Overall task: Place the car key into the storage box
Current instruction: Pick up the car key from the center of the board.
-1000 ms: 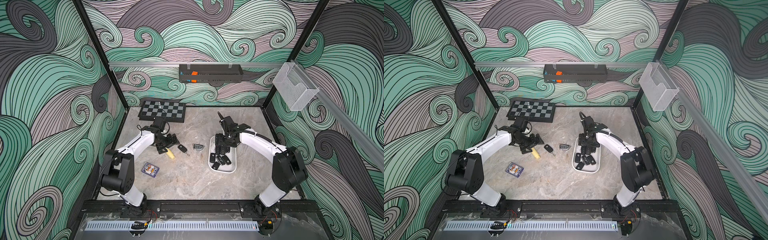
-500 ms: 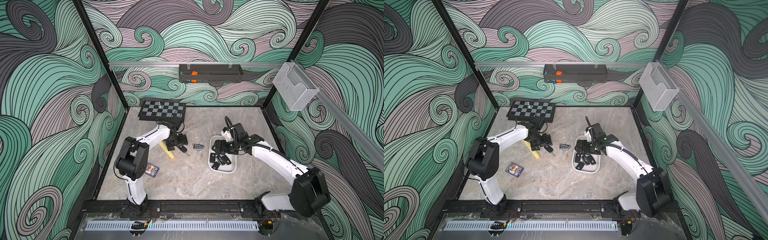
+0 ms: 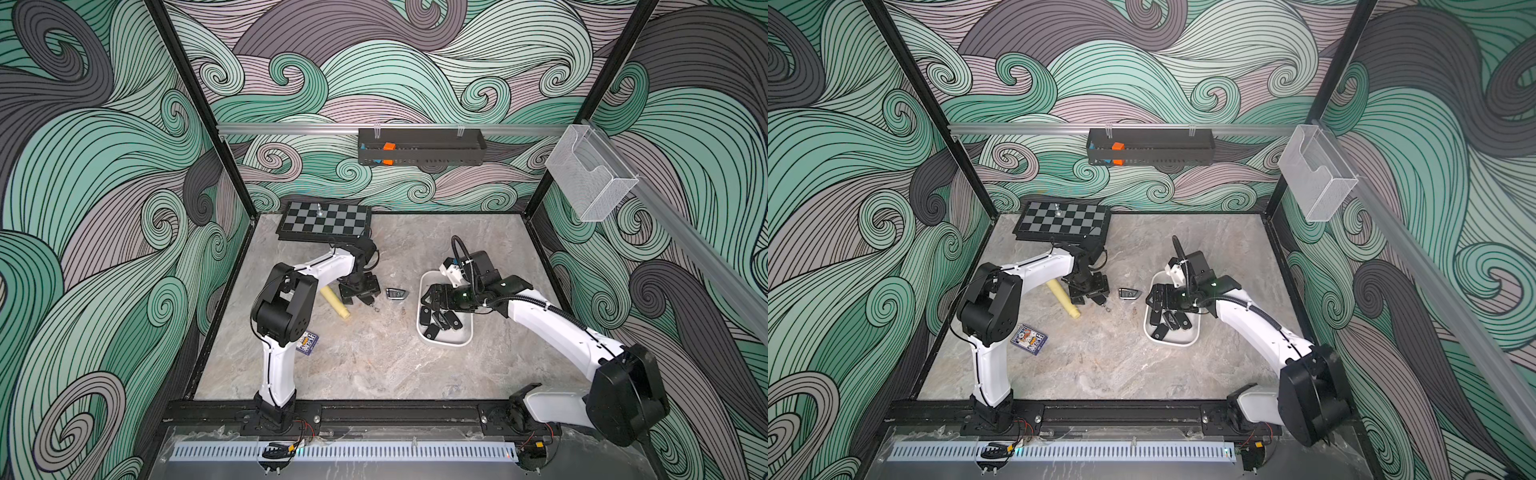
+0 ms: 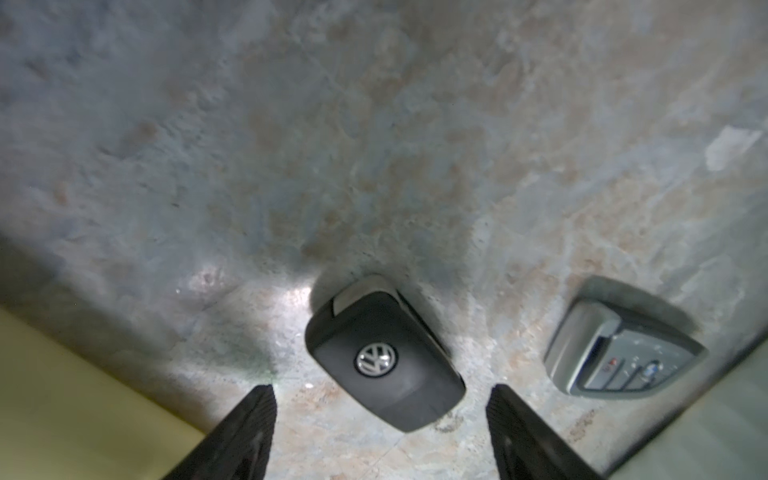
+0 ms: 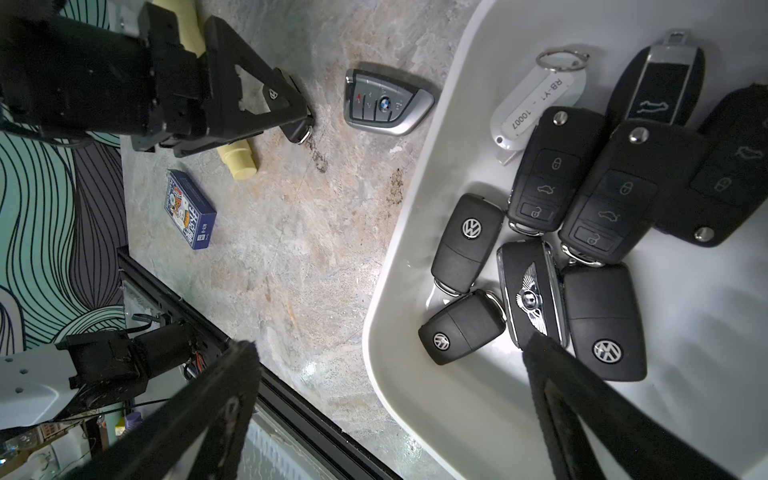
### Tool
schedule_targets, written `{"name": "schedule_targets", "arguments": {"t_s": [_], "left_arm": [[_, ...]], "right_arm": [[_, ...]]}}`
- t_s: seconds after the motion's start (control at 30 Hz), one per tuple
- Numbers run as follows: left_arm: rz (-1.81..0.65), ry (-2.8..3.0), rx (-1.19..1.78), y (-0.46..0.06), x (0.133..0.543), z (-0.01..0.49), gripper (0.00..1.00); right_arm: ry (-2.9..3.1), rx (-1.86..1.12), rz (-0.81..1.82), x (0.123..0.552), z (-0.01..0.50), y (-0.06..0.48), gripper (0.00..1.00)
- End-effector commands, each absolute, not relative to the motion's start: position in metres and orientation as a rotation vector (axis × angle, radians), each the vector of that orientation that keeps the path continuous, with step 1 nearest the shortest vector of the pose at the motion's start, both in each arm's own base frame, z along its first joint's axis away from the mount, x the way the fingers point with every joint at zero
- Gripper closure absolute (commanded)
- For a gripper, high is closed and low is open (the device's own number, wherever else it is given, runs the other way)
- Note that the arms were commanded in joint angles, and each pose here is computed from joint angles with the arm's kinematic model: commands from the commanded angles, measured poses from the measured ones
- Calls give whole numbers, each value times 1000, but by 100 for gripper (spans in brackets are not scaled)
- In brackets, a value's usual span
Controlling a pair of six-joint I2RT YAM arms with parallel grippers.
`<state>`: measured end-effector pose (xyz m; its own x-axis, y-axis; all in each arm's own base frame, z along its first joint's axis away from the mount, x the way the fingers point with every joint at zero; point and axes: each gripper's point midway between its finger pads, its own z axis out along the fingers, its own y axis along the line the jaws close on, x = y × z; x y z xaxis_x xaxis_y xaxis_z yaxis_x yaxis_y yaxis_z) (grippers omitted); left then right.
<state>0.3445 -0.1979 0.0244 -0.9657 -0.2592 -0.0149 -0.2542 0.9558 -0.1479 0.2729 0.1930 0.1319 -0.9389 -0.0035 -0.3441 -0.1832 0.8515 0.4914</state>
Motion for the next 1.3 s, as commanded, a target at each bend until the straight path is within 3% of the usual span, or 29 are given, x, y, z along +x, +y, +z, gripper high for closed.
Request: {"name": "schedule_targets", "arguments": {"t_s": [0.0,0.97,1.27], "left_arm": [[-187,3048,-453,-201,351,26,22],[-69,3107,-370,-206,345,-9,70],[-249,3060,-305,-224,353,23,71]], "right_arm": [[2663,-219,801,278,144,201,1],[2644,-188,768,273,143,189,1],[2679,-61,731,276,140,171,1]]}}
